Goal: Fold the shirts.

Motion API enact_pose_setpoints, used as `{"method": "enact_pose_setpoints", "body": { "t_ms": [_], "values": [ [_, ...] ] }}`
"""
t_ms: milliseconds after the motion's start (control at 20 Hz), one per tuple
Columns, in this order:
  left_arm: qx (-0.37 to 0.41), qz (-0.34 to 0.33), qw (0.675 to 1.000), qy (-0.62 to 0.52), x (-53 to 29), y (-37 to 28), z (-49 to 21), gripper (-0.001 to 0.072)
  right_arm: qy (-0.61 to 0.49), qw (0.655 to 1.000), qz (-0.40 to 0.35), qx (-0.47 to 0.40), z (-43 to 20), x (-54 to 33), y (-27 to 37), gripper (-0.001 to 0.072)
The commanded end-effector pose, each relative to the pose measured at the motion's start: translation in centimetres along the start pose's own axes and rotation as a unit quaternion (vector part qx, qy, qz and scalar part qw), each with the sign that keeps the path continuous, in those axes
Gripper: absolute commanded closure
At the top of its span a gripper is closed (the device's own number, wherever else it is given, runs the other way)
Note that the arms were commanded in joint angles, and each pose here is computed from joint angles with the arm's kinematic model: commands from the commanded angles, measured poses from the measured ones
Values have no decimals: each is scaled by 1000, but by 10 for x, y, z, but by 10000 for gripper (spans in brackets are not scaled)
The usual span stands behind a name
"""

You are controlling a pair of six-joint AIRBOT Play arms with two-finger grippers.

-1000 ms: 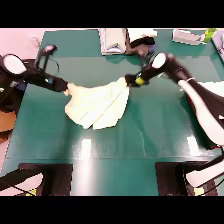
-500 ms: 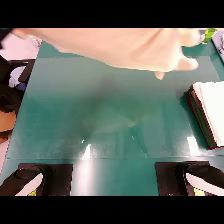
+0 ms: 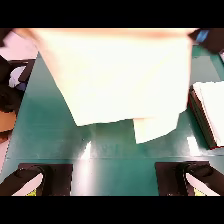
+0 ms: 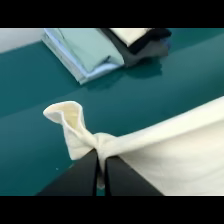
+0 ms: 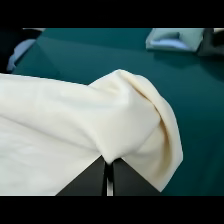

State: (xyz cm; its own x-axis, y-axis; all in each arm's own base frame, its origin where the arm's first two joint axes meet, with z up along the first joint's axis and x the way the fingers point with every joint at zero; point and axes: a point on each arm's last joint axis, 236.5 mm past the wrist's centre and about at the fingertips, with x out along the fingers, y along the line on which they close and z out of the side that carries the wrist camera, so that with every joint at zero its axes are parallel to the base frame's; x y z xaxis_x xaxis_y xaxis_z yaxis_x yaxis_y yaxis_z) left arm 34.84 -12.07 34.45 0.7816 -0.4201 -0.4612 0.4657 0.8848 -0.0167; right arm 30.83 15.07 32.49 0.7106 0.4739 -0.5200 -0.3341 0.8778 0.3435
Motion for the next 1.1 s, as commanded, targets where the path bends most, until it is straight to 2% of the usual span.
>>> {"method": "enact_pose_setpoints", "body": {
  "t_ms": [0,150,300,450,650,700,750,800,1050],
  "values": [
    [-41,-27,988,147,80,13,-84,682,108,992,-27,67,-75,57,-32,692],
    [-84,-37,965,246,151,25,-169,682,184,980,-31,77,-134,119,-40,691],
    [-106,-28,955,277,207,42,-214,681,196,977,-26,79,-159,178,-37,691],
    [-100,-11,963,252,241,58,-220,681,188,978,-28,82,-156,219,-40,690],
    [-92,-2,966,240,242,64,-210,679,185,978,-38,90,-138,250,-53,682],
    [-89,-3,963,255,236,63,-211,668,178,979,-39,93,-128,253,-55,522],
    [-85,-6,957,277,227,62,-212,394,170,980,-39,93,-118,252,-58,290],
    [-101,-2,947,306,215,60,-217,188,163,981,-41,94,-107,246,-60,249],
    [-167,-29,904,393,169,23,-261,192,122,987,-53,93,-68,198,-80,251]
  ]
}}
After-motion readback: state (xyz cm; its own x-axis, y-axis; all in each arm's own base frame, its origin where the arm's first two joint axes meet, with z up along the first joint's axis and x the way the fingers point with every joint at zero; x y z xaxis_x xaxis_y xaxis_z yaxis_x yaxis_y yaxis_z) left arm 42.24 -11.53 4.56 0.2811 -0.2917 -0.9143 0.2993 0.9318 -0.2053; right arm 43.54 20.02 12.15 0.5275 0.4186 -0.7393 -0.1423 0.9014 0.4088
